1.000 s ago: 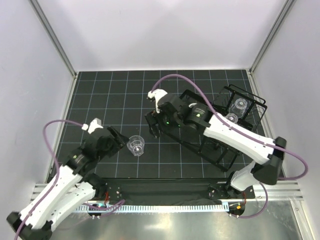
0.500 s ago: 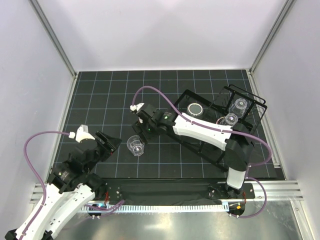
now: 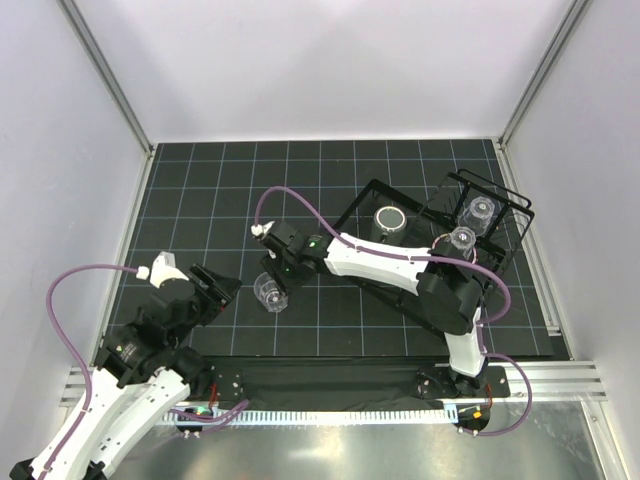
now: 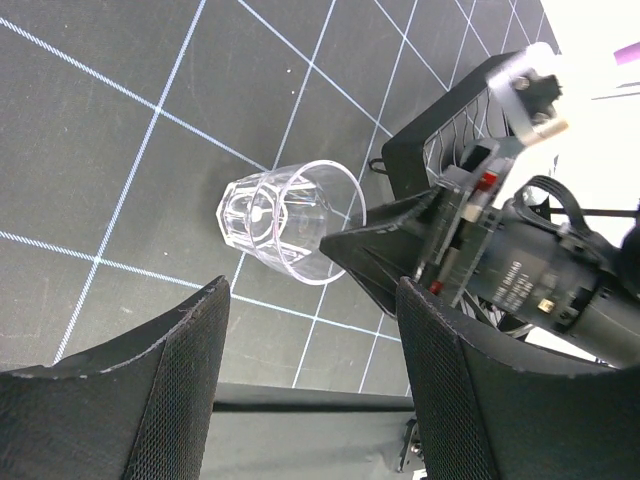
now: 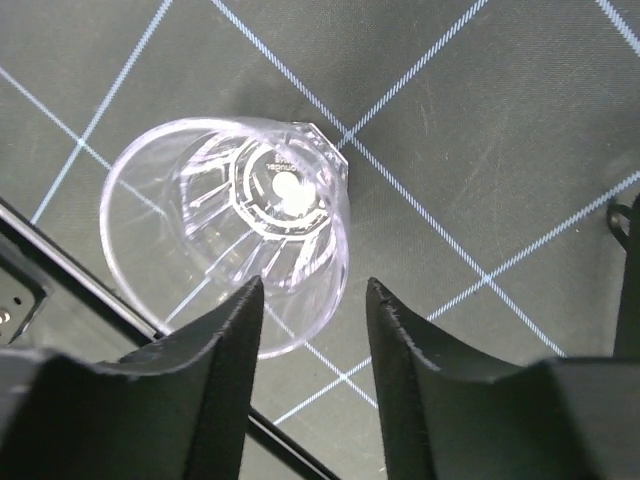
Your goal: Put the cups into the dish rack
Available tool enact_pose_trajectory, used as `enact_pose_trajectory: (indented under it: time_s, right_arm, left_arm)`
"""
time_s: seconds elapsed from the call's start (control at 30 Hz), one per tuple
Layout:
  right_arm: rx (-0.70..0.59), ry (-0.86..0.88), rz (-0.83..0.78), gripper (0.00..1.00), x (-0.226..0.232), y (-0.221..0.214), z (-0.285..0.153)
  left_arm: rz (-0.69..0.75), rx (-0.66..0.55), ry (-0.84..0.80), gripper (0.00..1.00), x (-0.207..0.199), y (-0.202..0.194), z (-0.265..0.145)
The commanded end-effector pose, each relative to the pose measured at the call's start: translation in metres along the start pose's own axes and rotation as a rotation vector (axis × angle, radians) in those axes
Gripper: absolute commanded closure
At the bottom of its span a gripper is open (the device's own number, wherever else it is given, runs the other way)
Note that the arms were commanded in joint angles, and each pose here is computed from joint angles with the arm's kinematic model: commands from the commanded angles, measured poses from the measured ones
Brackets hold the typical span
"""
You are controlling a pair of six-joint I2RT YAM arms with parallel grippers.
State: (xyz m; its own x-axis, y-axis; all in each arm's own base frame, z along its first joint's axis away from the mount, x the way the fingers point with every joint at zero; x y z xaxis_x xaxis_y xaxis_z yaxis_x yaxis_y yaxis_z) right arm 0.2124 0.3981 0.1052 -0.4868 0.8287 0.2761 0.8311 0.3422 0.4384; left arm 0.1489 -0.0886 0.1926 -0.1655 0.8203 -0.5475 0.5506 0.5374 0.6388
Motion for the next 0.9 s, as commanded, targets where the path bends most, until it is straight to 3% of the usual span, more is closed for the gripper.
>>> enact_pose_trajectory:
  time_s: [0.0, 0.23, 0.33, 0.47, 0.63, 0.87]
  right_arm:
    - [-0.075, 0.059, 0.011, 0.54, 0.02, 0.022, -0.004]
    - [-0.083, 0.056, 0.018, 0.66, 0.019, 0.022, 0.002]
    - [-0.086, 0.052, 0.015, 0.76, 0.017, 0.022, 0.003]
    - [-0.102, 0.038, 0.012, 0.96, 0.016, 0.025, 0.005]
    - [-0.226, 0.062, 0.018, 0.96, 0.013, 0.036, -0.018]
    - [-0.534, 0.099, -0.013, 0.96, 0.005, 0.068, -0.11]
  left_arm:
    - [-0.01, -0.027, -0.026, 0.34, -0.007, 0.01, -0.009]
    - [-0.014, -0.012, -0.032, 0.33, -0.008, 0.007, -0.009]
    - [-0.022, -0.009, -0.041, 0.33, -0.01, 0.007, -0.009]
    - [-0.032, 0.0, -0.063, 0.33, -0.015, 0.007, -0.009]
    - [-0.046, -0.006, -0.098, 0.32, -0.025, 0.012, -0.013]
    - [-0.08, -0.013, -0.232, 0.29, -0.059, 0.025, -0.02]
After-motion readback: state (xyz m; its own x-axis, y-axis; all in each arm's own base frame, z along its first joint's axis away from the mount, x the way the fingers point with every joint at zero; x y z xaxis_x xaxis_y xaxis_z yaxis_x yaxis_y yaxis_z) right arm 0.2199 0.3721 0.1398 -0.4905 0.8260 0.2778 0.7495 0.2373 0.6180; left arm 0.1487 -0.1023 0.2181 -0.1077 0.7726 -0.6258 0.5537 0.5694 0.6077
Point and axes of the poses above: each gripper's point midway between its finger pads, its own z axis out along the fingers, its own x axis along the line the jaws close on, y = z × x, the point moved 2 cm from there along -z, back along the fingers, and after that the axes turned 14 degrees about z, right-handed, at the moved point
